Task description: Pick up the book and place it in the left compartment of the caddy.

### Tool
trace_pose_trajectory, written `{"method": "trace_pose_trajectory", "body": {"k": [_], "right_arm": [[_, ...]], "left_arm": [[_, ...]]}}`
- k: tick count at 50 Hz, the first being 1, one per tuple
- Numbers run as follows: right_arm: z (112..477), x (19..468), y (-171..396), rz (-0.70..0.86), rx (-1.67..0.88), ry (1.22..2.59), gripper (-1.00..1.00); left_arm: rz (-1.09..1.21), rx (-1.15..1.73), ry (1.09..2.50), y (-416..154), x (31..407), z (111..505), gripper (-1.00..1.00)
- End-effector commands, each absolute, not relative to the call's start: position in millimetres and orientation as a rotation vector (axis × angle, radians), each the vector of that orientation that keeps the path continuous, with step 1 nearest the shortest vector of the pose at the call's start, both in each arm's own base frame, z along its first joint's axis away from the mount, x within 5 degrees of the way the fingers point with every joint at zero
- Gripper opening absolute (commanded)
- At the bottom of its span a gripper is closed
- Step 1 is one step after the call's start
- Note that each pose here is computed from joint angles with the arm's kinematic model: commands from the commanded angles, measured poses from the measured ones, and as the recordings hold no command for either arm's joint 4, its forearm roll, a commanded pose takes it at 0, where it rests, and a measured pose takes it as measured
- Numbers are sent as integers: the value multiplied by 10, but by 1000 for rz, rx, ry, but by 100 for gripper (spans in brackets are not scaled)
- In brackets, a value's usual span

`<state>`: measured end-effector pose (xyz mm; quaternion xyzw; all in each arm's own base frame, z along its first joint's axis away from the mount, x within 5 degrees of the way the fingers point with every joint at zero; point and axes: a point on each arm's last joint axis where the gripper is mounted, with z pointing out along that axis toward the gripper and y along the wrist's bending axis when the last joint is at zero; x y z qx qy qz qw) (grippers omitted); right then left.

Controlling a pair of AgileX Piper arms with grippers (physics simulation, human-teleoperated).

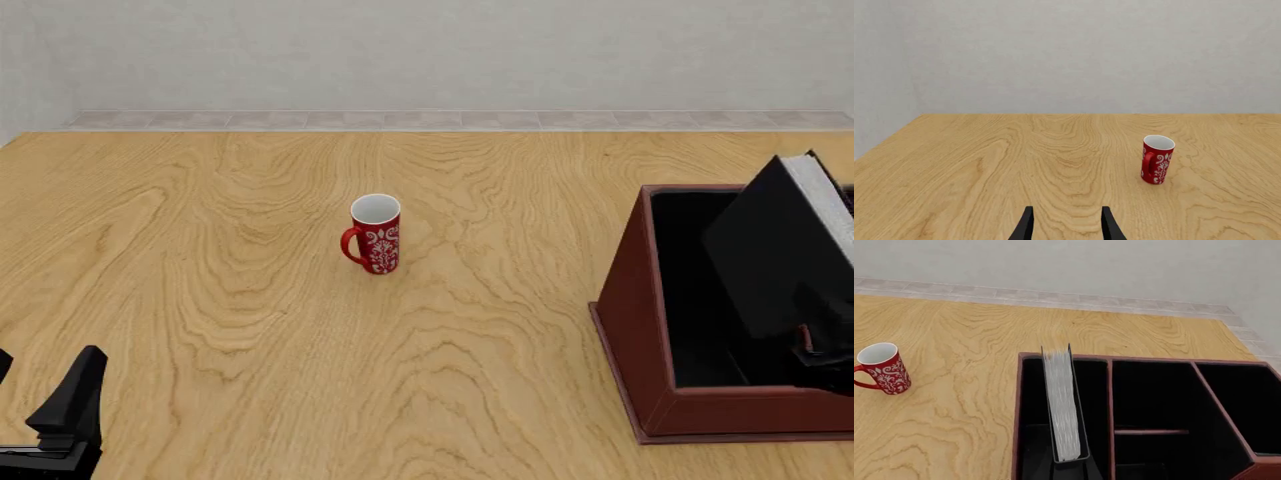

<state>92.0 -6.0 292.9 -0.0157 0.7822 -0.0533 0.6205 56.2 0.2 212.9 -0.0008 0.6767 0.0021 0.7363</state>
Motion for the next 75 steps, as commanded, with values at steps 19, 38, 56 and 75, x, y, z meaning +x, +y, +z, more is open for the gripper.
{"method": "trace_pose_trajectory", "body": {"k": [19,38,56,75], "right_arm": [[2726,1012,-69,-95,1,1818,-100],[2565,1096,-86,-95,20,1837,-100],[2404,1101,-96,-92,38,1857,-100],[2301,1161,-106,-88,50,1872,-100]], "left_arm": [[2,2,1484,0,562,2133,100],[2,2,1484,0,562,2133,100],[2,2,1484,0,562,2133,100],[2,2,1484,0,562,2133,100]]}}
